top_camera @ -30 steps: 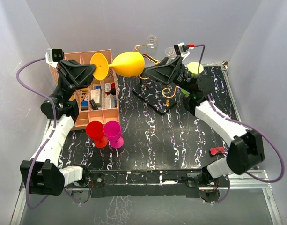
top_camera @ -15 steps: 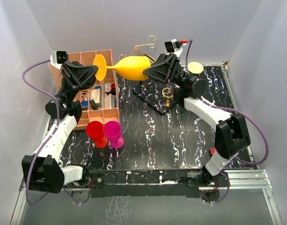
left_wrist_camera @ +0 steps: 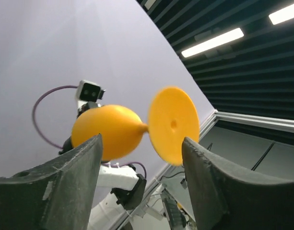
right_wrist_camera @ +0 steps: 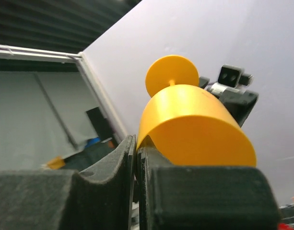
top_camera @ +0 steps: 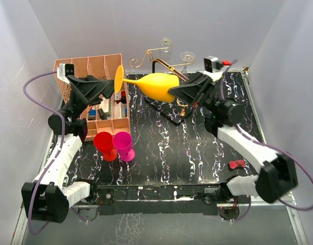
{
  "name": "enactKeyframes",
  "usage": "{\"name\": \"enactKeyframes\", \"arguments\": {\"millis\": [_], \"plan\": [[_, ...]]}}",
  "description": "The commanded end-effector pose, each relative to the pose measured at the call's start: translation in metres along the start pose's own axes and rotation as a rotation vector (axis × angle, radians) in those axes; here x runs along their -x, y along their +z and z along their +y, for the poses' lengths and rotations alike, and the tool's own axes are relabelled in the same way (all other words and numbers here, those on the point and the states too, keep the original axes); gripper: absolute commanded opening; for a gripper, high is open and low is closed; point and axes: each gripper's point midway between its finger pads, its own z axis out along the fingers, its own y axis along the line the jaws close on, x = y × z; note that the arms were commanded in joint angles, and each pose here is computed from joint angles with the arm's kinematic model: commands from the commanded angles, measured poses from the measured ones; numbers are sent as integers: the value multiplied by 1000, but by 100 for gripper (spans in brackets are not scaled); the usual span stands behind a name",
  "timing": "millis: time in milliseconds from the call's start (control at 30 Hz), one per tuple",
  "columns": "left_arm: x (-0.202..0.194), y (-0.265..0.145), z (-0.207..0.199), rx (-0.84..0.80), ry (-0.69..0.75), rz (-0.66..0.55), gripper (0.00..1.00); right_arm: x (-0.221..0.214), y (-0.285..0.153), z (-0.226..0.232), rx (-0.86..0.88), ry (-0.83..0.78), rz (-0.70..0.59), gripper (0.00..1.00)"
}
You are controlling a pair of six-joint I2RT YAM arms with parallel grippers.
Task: Take the wine glass off the wine glass rack
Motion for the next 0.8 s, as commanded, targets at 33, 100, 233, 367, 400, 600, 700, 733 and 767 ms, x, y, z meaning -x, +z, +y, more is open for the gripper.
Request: {"name": "enactKeyframes", "arguments": {"millis": [33, 100, 233, 367, 400, 600, 700, 733, 767], "plan": [[-14, -7, 21, 190, 258, 74, 72, 24, -10, 5, -267, -315, -101, 8], [-11, -10, 34, 292, 345, 86, 76, 30, -21, 1, -375, -376, -126, 8], [12, -24, 58, 556, 574, 70, 87, 30, -42, 4, -511, -502, -99, 8], [49, -39, 55, 781, 842, 39, 93, 18, -60, -1, -638, -588, 45, 8], [57, -41, 51, 822, 901, 31, 93, 14, -64, -3, -653, -611, 89, 8], [106, -68, 27, 1048, 1134, -160, 97, -14, -84, -20, -724, -640, 413, 8], [121, -86, 19, 1122, 1204, -275, 97, -30, -87, -29, -722, -556, 540, 8], [126, -93, 16, 1149, 1230, -311, 97, -34, -87, -35, -720, -513, 577, 8], [128, -98, 14, 1162, 1255, -335, 97, -40, -87, -39, -714, -473, 612, 8]]}}
